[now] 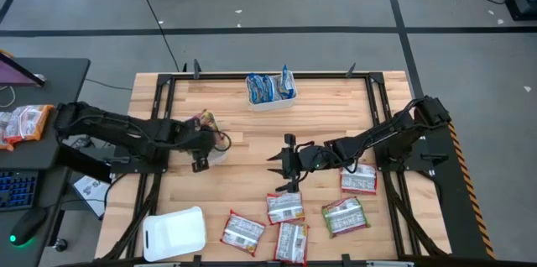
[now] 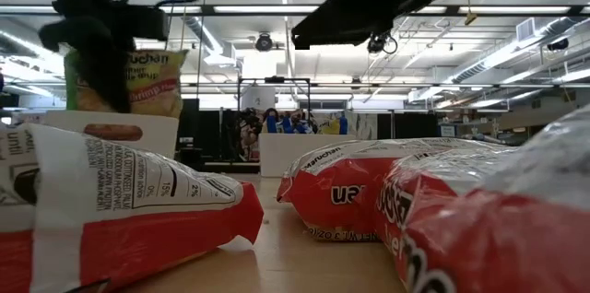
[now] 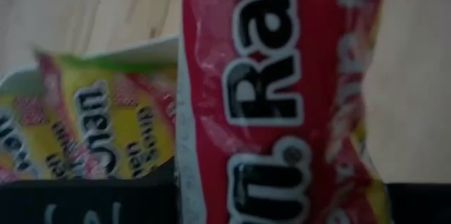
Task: Sort Maruchan noodles
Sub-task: Put the green noodle pack into the middle white bin
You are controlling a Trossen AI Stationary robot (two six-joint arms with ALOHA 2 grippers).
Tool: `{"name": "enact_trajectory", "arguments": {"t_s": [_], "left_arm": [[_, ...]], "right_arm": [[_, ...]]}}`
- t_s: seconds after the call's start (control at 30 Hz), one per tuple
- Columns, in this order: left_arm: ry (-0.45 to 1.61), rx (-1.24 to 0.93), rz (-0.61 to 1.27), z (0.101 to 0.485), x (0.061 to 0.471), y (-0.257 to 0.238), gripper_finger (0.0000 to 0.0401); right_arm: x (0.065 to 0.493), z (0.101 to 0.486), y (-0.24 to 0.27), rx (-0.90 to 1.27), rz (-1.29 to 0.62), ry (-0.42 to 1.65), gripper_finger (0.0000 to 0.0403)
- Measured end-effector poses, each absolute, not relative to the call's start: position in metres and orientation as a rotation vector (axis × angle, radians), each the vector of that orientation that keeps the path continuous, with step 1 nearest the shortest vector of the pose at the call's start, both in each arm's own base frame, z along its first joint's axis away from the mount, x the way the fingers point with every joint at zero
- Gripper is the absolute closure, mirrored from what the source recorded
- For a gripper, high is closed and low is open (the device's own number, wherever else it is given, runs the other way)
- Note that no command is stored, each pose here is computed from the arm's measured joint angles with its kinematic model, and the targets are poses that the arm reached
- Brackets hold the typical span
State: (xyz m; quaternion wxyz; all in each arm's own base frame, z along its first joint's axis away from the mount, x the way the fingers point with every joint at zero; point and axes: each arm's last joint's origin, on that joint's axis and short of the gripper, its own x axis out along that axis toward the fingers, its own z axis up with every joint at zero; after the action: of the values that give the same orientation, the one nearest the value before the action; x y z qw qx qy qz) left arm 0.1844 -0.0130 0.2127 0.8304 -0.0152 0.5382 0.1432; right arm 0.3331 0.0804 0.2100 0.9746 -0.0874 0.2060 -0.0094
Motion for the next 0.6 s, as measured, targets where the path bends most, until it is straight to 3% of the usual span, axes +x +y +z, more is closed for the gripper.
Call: {"name": "enact_trajectory", "arguments": {"t_s": [0.23,0.4,0.6], "left_arm": [[1.199,-0.104,0.437,0.188,0.207,-0.003,0.0261],[1.201,-0.195,0.558,0.176,0.214,0.003,0.0266],[1.224,-0.275,0.674,0.174,0.208,0.003,0.0261]], "right_arm": [[0.35,0.187,0.085,-0.149,-0.011,0.387,0.026],[0.379,0.157,0.089,-0.175,-0.033,0.421,0.026],[0.422,0.154,0.071,-0.222,-0.107,0.462,0.026]]}}
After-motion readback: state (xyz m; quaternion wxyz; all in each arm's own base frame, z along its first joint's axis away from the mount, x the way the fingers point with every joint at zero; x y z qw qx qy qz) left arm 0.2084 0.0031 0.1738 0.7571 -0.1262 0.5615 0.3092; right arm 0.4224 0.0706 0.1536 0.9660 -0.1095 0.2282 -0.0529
